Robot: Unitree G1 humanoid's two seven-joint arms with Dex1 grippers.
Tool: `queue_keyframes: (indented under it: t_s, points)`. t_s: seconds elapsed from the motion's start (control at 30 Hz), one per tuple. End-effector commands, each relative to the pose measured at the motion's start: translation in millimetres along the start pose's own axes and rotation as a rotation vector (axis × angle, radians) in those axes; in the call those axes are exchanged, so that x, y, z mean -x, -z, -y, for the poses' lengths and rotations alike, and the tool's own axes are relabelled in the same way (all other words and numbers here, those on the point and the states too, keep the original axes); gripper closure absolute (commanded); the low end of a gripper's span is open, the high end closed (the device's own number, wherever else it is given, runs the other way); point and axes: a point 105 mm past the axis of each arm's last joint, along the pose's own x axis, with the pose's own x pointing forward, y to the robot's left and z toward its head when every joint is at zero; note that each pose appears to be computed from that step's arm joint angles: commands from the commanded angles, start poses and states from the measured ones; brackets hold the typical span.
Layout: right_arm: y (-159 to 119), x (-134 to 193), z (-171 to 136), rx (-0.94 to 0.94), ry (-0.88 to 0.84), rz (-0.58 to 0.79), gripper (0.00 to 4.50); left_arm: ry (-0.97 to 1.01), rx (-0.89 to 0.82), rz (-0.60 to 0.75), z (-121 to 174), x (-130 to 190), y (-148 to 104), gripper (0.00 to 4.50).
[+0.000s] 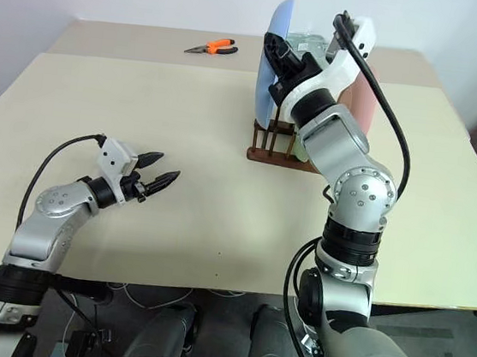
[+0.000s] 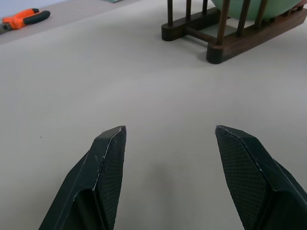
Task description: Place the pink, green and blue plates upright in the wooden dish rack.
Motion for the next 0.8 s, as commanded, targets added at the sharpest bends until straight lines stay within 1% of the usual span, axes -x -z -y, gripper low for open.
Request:
queue_keyframes:
  t_s: [0.03,0.07,0.17,0.2,0.27,0.37,0.4,0.47,0.53,0.63,0.67,0.73,0.8]
  points:
    - [-6,-8,7,-0.025,0.028,0.029,4.46,0.013,-0.033,0.043,4,-3,-15,1.45]
    - [-4,-12,12,-0.023,0.04,0.022,4.46,0.015,-0.033,0.045,4,-4,-16,1.45]
    - [-4,-21,26,0.02,0.089,0.011,3.5,0.019,-0.035,0.049,6,-6,-19,1.45]
    - [-5,-23,27,0.034,0.092,0.012,2.95,0.019,-0.035,0.05,6,-6,-19,1.45]
    - [-13,-23,20,0.167,0.06,0.027,2.01,0.018,-0.034,0.051,7,-6,-21,1.45]
    - [-25,-18,8,0.332,-0.009,0.058,2.01,0.016,-0.031,0.051,10,-6,-22,1.45]
    - [-35,-12,-3,0.43,-0.063,0.09,2.01,0.016,-0.028,0.049,11,-5,-21,1.45]
    - [-54,15,-22,0.627,-0.184,0.131,2.01,0.015,-0.024,0.045,13,-4,-20,1.45]
    - [-63,44,-23,0.722,-0.249,0.105,2.01,0.014,-0.023,0.036,14,-2,-18,1.45]
    - [-64,94,2,0.801,-0.254,-0.043,2.01,0.004,-0.034,0.017,10,0,-14,1.45]
    - [-63,103,8,0.816,-0.244,-0.08,2.01,0.001,-0.037,0.014,9,0,-13,1.45]
    - [-63,136,41,0.775,-0.138,-0.168,2.01,-0.02,-0.05,0.001,2,2,-10,1.45]
    - [-55,165,73,0.728,-0.021,-0.237,2.01,-0.059,-0.077,-0.018,-8,5,-4,1.45]
